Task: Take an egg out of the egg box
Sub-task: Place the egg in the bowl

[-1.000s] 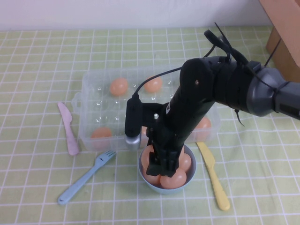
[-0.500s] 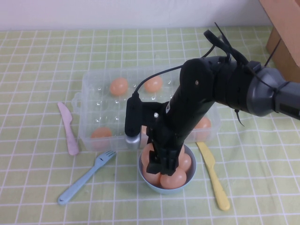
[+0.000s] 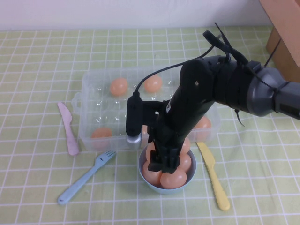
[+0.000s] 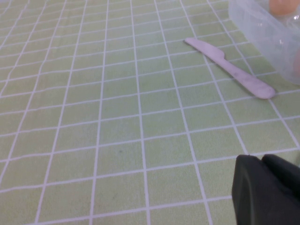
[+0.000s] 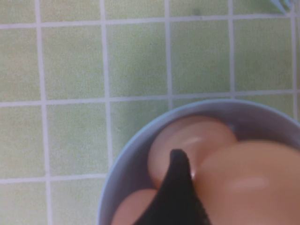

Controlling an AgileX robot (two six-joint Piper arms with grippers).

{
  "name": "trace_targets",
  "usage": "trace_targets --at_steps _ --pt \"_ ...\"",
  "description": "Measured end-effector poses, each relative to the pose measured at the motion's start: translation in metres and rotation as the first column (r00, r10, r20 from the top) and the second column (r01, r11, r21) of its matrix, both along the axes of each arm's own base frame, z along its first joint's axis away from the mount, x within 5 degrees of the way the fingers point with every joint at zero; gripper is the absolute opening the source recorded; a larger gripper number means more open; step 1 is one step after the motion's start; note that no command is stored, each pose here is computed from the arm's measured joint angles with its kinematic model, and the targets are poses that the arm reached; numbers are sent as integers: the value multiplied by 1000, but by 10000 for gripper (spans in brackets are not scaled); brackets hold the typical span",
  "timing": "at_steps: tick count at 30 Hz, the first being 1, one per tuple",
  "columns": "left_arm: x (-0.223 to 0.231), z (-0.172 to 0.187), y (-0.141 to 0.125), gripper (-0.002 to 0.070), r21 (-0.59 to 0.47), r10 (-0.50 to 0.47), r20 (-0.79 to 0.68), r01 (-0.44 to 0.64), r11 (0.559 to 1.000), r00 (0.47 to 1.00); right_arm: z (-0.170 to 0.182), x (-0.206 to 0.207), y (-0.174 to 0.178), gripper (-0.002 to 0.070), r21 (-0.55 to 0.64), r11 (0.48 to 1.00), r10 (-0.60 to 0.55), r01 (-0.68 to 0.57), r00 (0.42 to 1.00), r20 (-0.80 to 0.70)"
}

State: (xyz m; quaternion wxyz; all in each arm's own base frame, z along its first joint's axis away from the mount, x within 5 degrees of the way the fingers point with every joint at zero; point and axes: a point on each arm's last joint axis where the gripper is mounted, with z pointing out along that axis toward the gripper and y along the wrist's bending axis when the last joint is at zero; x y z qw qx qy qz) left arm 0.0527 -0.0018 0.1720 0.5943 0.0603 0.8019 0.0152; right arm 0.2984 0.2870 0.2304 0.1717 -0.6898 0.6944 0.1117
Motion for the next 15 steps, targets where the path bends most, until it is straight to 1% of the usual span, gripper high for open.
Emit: trace_targets --at_steps 8,13,15 --pt "0 0 0 -3 0 0 0 0 1000 1000 1 0 0 512 1 1000 1 -1 1000 1" --pt "0 0 0 -3 0 0 0 0 1000 1000 16 2 4 512 20 1000 11 -11 1000 4" --pt "0 0 0 -3 0 0 0 0 1000 1000 27 2 6 512 40 999 17 -17 1000 -1"
